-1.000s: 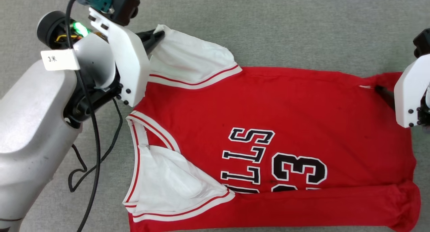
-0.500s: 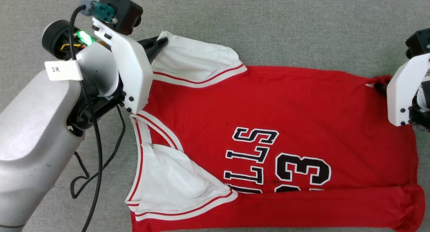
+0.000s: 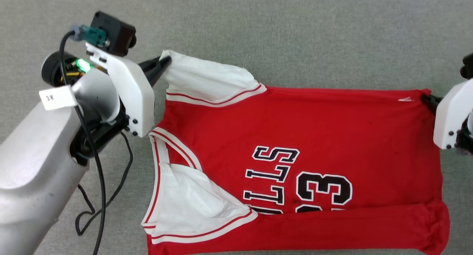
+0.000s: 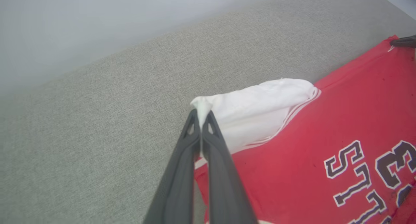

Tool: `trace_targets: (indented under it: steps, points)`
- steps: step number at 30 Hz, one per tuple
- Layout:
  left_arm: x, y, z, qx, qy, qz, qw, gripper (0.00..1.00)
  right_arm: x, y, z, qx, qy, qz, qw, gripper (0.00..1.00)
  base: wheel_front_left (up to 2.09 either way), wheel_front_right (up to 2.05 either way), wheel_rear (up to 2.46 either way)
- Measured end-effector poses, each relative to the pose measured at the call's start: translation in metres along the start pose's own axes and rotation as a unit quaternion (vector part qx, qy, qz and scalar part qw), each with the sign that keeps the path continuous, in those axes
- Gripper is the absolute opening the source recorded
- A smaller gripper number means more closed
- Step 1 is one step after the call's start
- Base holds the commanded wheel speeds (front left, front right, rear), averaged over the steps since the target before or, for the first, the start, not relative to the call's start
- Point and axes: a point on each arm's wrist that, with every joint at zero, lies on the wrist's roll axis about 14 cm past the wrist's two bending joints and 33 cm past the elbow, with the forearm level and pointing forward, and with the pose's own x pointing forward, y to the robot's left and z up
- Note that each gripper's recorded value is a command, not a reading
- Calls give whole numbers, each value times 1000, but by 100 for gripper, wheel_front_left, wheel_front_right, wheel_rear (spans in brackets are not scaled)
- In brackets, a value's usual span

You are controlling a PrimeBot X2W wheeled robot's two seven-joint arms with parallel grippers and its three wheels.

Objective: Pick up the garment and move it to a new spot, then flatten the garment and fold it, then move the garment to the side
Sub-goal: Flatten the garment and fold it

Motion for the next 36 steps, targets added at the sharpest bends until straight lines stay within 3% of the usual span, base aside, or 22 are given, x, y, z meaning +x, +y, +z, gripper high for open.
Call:
trace_targets:
  steps: [7, 19, 36]
  points:
    - [-26, -8, -4, -22, -14, 9, 1000, 0, -29, -4, 11, 26, -69, 1, 997, 0, 0, 0, 0]
    - [-82, -35, -39, -57, -15, 18, 998, 0, -70, 10, -13, 67, -112, 33, 991, 0, 0, 0, 0]
    - [-122, -64, -128, -97, 91, 11, 991, 0, -95, 25, -77, 62, -44, 70, 995, 0, 0, 0, 0]
